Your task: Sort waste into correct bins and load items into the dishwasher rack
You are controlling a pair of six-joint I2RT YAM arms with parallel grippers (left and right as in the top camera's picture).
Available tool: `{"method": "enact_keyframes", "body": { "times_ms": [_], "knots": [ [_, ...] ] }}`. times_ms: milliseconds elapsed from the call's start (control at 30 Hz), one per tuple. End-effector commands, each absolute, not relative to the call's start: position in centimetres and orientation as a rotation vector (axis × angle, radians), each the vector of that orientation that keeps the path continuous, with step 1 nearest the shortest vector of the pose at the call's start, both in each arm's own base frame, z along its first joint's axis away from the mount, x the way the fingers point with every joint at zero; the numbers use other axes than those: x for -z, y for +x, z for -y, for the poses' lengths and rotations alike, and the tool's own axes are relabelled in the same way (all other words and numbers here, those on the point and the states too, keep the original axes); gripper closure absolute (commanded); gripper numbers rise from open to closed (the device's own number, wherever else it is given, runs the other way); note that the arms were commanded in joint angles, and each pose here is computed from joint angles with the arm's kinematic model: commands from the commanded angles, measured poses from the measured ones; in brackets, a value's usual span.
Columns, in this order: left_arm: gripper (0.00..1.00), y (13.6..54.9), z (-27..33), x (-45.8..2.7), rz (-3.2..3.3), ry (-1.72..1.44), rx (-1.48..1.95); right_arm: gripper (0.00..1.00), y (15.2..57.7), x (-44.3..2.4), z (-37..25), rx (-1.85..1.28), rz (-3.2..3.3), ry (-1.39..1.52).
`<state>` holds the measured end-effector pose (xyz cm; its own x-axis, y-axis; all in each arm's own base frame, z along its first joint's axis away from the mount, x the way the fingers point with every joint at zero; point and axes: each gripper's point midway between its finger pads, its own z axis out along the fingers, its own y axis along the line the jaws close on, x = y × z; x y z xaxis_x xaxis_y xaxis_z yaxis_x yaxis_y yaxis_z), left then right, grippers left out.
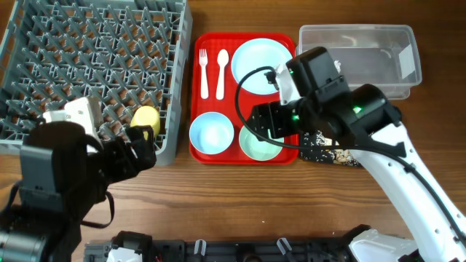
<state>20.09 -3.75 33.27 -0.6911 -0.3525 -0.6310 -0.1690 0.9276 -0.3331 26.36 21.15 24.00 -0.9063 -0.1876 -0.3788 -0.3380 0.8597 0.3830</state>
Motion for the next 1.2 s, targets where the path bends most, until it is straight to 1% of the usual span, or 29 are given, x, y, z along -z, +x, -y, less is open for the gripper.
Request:
{"method": "enact_keyframes", "body": {
  "times_ms": [0, 33, 233, 367, 533, 633, 733, 833, 867, 933, 1033, 1167],
  "knots": [
    [0.00, 20.1, 3.6, -33.9, -2.312, -0.391, 0.330, 0.04, 26.8, -24.0, -21.1, -0.615, -2.700, -0.345],
    [0.00, 20.2, 3.6, -33.9, -2.312, -0.390, 0.329, 0.00, 26.7, -24.0, -21.1, -0.620, -2.707, -0.319],
    [0.00, 20.2, 3.6, -33.8, -2.314, -0.390, 0.328, 0.00, 26.7, -24.0, -21.1, -0.663, -2.751, -0.107],
    [0.00, 20.2, 3.6, -33.8, -2.314, -0.390, 0.328, 0.00, 26.8, -24.0, -21.1, -0.711, -2.781, 0.154],
    [0.00, 20.2, 3.6, -33.8, -2.314, -0.390, 0.328, 0.00, 26.5, -23.6, -19.5, -0.621, -2.799, 0.147],
    [0.00, 20.2, 3.6, -33.8, -2.314, -0.390, 0.328, 0.00, 26.3, -24.6, -18.2, -0.612, -2.767, 0.176],
    [0.00, 20.2, 3.6, -33.8, -2.314, -0.390, 0.328, 0.00, 26.4, -27.6, -16.5, -0.591, -2.619, 0.092],
    [0.00, 20.2, 3.6, -33.8, -2.314, -0.390, 0.328, 0.00, 26.5, -31.7, -15.3, -0.542, -2.411, -0.064],
    [0.00, 20.2, 3.6, -33.8, -2.314, -0.390, 0.328, 0.00, 26.3, -33.7, -14.8, -0.522, -2.313, -0.138],
    [0.00, 20.2, 3.6, -33.8, -2.314, -0.390, 0.328, 0.00, 25.6, -36.1, -14.0, -0.485, -2.197, -0.219],
    [0.00, 20.2, 3.6, -33.8, -2.314, -0.390, 0.328, 0.00, 24.1, -39.2, -10.7, -0.371, -2.053, -0.198],
    [0.00, 20.2, 3.6, -33.8, -2.314, -0.390, 0.328, 0.00, 23.2, -40.2, -7.1, -0.278, -1.976, -0.104]
  ]
}}
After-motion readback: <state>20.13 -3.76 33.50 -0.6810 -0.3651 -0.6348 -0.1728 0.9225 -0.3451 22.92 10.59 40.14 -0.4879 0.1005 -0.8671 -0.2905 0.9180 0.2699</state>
